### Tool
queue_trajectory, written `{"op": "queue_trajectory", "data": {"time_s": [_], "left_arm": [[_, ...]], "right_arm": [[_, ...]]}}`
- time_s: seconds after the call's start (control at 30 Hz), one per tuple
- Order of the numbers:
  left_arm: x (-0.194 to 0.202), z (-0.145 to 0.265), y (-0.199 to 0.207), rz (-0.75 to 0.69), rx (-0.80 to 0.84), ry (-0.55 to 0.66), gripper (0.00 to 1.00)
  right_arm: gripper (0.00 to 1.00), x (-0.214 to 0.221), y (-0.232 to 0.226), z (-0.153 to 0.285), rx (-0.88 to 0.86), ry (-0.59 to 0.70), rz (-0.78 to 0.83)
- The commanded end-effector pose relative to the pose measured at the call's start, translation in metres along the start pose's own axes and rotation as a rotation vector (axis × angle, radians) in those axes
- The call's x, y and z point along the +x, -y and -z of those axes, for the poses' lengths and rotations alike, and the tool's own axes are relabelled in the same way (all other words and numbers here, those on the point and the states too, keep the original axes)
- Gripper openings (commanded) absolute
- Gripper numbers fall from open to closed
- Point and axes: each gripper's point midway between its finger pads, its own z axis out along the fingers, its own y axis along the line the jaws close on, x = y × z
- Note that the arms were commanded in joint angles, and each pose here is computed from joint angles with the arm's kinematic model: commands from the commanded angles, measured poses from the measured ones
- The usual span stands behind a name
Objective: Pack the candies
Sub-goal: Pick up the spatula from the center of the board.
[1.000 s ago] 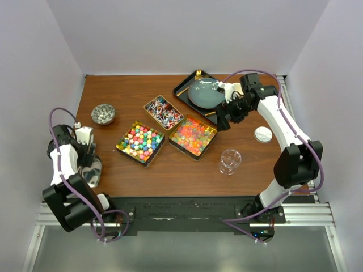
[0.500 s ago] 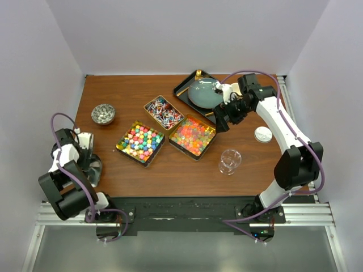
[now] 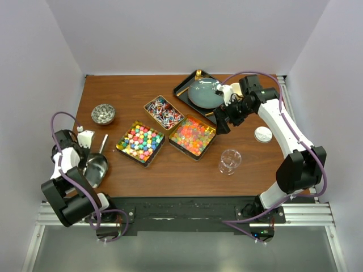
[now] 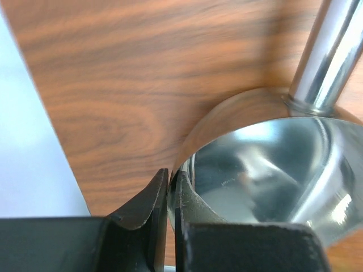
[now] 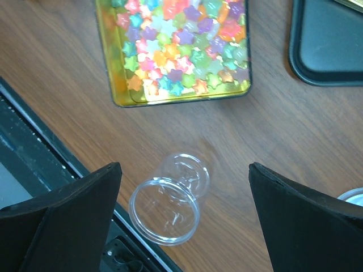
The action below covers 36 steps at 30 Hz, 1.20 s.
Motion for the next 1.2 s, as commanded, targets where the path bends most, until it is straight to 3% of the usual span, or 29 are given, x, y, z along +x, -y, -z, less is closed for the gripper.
{"op": "queue_trajectory", "data": {"time_s": [0.0, 0.17, 0.27, 0.57, 0.7, 0.8, 1.17], "left_arm": [[-0.009, 0.016, 0.024, -0.187, 0.195, 0.044, 0.00], [-0.054, 0.058, 0.028, -0.435, 0.344, 0.210, 0.00], [-0.077, 0.087, 0.044, -0.541, 0.461, 0.323, 0.00], [-0.128, 0.132, 0.131, -0.729, 0.708, 0.364, 0.00], [-0.141, 0.142, 0.156, -0.727, 0.774, 0.373, 0.00], [-0.145, 0.151, 0.170, -0.708, 0.822, 0.379, 0.00], [-0.151, 0.166, 0.195, -0.651, 0.851, 0.396, 0.00]], "right_arm": [[0.97, -0.025, -0.024, 0.011, -0.104, 0.083, 0.123], [0.97, -0.058, -0.048, 0.024, -0.156, 0.195, 0.298], [0.97, -0.074, -0.061, 0.029, -0.113, 0.237, 0.518], [0.92, -0.147, -0.101, 0.036, -0.105, 0.344, 0.899], [0.89, -0.151, -0.141, 0.022, -0.109, 0.340, 1.136], [0.88, -0.140, -0.165, 0.005, -0.153, 0.311, 1.226], [0.77, -0.132, -0.232, -0.036, -0.286, 0.317, 1.226]]}}
